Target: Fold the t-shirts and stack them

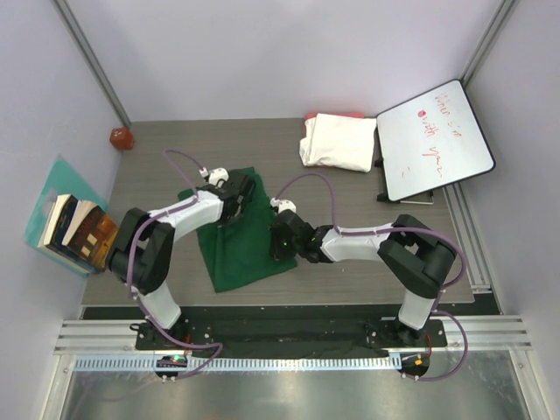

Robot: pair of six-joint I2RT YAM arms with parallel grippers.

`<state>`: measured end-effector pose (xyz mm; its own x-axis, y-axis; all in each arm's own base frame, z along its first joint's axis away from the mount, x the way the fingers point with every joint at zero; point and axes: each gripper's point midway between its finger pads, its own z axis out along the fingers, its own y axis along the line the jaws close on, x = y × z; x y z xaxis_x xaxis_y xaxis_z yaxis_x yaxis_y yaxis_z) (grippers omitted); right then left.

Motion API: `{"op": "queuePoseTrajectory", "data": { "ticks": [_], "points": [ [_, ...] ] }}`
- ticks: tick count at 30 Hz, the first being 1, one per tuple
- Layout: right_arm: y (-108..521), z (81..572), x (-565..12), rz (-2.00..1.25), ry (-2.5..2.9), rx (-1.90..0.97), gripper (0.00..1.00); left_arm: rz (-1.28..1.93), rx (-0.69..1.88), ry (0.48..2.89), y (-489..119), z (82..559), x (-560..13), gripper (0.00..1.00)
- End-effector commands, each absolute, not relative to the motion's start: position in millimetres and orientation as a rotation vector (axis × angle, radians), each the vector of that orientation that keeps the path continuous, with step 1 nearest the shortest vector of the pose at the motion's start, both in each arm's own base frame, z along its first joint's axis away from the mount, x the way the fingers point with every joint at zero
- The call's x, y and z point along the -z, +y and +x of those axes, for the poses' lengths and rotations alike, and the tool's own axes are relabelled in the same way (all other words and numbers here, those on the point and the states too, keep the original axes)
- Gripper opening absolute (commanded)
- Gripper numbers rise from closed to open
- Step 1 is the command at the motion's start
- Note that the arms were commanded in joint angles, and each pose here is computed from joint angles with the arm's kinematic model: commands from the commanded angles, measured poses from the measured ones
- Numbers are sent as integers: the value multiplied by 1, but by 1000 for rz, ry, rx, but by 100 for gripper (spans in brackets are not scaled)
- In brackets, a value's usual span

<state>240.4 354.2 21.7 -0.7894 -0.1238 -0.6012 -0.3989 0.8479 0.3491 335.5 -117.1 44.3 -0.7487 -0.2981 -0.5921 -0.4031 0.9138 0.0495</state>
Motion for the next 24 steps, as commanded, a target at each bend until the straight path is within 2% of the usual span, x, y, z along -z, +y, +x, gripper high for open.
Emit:
{"op": "queuePoseTrajectory", "data": {
  "ticks": [1,5,11,16,17,19,20,21,22,24],
  "points": [
    [313,206,13,-453,2618,-456,1,-548,-215,2426,-111,368,-53,0],
    [309,205,12,-448,2621,-437,1,-693,-288,2427,-84,368,-60,0],
    [306,215,9,-401,2608,-377,1,-731,-397,2422,-60,342,-77,0],
    [307,218,8,-362,2607,-367,1,-706,-365,2441,-58,325,-88,0],
    [307,218,10,-364,2610,-365,1,-701,-353,2449,-59,323,-88,6],
    [308,219,10,-359,2612,-364,1,-684,-293,2470,-64,316,-91,26],
    [307,219,10,-357,2611,-363,1,-686,-271,2476,-66,313,-91,50],
    [307,219,10,-355,2612,-364,1,-687,-231,2479,-69,311,-93,60],
    [307,218,10,-352,2612,-364,1,-682,-168,2504,-76,304,-90,67],
    [307,219,9,-347,2610,-366,1,-678,-73,2504,-85,302,-89,72]
  ]
}}
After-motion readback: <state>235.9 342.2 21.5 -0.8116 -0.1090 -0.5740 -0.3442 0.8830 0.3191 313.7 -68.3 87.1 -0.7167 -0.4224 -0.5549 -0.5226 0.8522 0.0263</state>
